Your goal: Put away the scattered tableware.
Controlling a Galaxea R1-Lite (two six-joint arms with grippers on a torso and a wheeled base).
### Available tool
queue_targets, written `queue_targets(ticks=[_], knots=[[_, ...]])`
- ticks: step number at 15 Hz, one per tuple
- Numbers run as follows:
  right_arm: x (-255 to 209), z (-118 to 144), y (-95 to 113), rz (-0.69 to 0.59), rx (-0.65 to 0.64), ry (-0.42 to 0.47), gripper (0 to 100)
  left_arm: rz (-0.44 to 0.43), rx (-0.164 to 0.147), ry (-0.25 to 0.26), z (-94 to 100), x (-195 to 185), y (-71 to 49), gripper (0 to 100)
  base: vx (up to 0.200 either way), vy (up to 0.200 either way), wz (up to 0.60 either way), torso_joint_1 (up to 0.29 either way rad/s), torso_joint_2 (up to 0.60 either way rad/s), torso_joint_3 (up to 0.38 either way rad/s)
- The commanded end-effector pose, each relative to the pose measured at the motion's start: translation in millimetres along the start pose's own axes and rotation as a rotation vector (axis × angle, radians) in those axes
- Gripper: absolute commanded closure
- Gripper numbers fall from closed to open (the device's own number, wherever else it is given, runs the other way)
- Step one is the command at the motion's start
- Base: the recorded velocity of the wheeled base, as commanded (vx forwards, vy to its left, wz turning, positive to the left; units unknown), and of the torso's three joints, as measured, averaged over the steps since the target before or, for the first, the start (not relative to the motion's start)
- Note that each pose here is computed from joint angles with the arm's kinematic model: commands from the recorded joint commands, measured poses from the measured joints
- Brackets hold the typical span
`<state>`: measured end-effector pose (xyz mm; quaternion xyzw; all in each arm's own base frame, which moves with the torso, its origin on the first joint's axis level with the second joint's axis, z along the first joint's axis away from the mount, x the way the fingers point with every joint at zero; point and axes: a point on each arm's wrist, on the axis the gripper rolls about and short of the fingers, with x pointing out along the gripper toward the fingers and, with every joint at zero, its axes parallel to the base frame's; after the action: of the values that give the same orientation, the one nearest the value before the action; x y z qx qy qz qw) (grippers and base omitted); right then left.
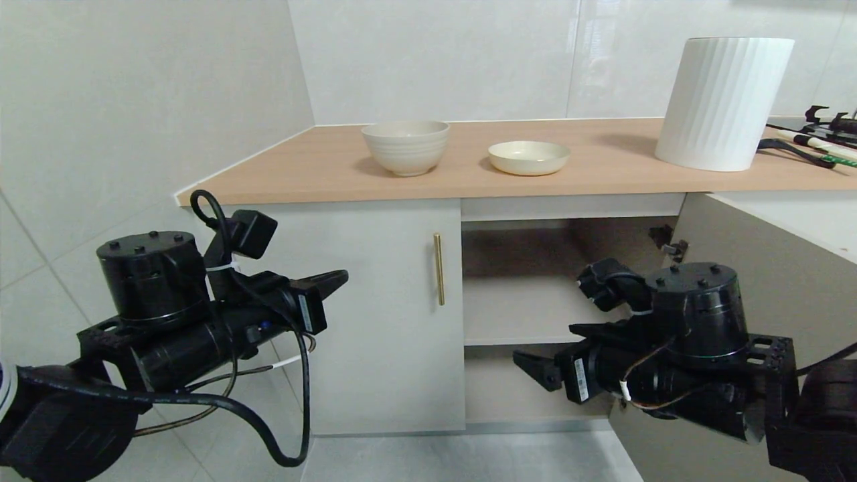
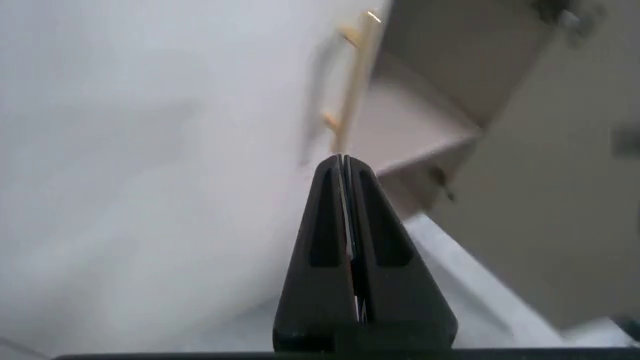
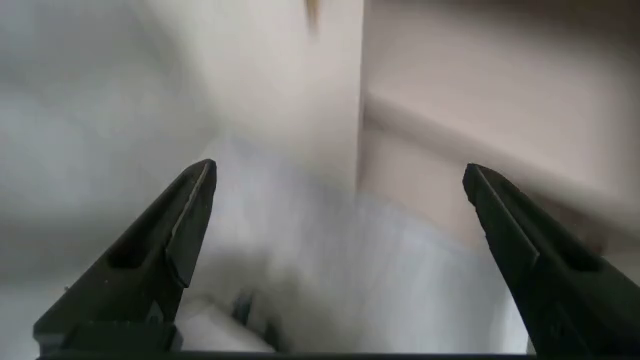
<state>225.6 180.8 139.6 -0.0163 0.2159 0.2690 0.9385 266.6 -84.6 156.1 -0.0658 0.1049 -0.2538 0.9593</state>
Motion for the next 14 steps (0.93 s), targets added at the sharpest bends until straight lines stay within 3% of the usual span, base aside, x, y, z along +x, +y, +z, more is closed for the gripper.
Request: queue_targets(ticks=[1,5,7,10,14], knots=[[-1.5,-2.8,-1.6,-0.008,0.022,0.01,0,0.006,0.0,-0.013,3.5,2.9,0.7,100,0.0,0.0,0.0,0.0,0.0,0.0],[-28.7,13.2,-6.9,-0.013,0.038,-0.062,0,0.016,0.01,-0.045,9.8,-0.9,-9.8,100,0.0,0.0,0.0,0.0,0.0,0.0],[-40.9,13.8,-7.6,-0.014,0.035,-0.024,0,0.008,0.012,-0.034,6.4,-1.1,-16.8,100,0.0,0.0,0.0,0.0,0.0,0.0],[-45.7,16.2,-7.7,-0.01,0.036,-0.036,0,0.0,0.012,-0.018,2.3,-0.5,-19.1,100,0.0,0.0,0.0,0.0,0.0,0.0],[-46.9,16.0,-7.8,-0.01,0.034,-0.037,0,0.002,0.011,0.007,3.5,-7.8,-20.6,100,0.2,0.0,0.0,-0.002,0.0,0.002]])
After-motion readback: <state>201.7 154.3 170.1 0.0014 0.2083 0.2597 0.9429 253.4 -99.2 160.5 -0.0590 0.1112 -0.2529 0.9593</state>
